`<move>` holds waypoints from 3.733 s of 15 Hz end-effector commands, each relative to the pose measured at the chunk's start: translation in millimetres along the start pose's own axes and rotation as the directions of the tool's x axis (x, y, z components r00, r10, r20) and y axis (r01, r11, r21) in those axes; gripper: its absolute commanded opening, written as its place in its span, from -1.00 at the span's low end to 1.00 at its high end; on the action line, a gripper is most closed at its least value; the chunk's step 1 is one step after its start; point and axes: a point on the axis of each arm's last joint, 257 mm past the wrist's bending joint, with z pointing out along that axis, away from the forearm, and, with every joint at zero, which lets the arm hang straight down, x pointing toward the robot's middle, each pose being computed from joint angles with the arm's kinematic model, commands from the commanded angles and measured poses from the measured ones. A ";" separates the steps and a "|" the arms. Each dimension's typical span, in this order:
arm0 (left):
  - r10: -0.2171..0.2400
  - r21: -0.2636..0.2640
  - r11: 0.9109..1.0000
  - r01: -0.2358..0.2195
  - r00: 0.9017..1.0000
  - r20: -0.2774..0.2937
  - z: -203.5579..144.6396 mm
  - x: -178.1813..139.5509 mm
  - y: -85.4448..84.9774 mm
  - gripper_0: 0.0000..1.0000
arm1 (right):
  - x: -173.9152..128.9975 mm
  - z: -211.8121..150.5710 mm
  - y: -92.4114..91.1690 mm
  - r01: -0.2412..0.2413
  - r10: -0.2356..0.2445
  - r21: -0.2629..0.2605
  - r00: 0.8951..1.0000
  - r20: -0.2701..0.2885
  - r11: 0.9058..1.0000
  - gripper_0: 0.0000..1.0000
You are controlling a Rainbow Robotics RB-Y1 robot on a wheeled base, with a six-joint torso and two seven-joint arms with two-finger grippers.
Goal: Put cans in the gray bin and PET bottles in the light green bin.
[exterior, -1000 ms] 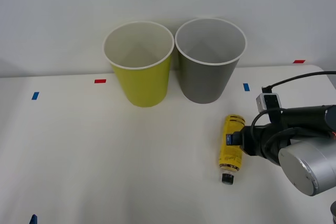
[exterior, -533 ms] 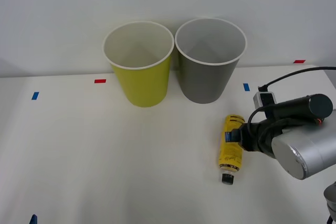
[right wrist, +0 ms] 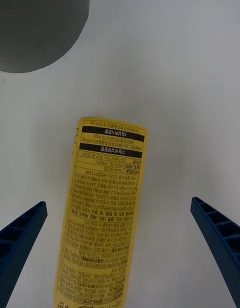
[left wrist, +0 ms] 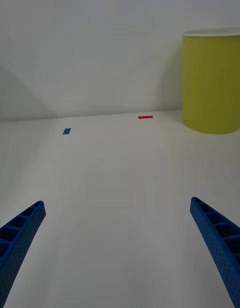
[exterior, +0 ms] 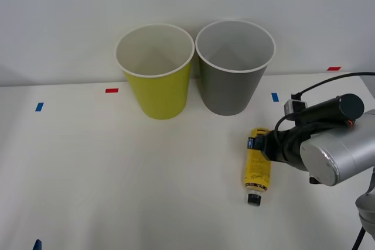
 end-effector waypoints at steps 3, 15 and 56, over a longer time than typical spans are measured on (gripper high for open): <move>0.000 0.000 1.000 0.000 1.000 0.000 0.0 0.0 0.0 1.00 | -3.4 11.5 10.9 -0.101 0.100 -0.025 0.994 -0.051 0.995 1.00; 0.000 0.000 1.000 0.000 1.000 0.000 0.0 0.0 0.0 1.00 | -9.6 30.0 -4.6 -0.105 0.107 0.030 0.991 -0.084 0.994 1.00; 0.000 0.000 1.000 0.000 1.000 0.000 0.0 0.0 0.0 1.00 | -16.1 21.3 -3.0 0.099 -0.097 -0.029 0.993 0.067 0.995 -0.98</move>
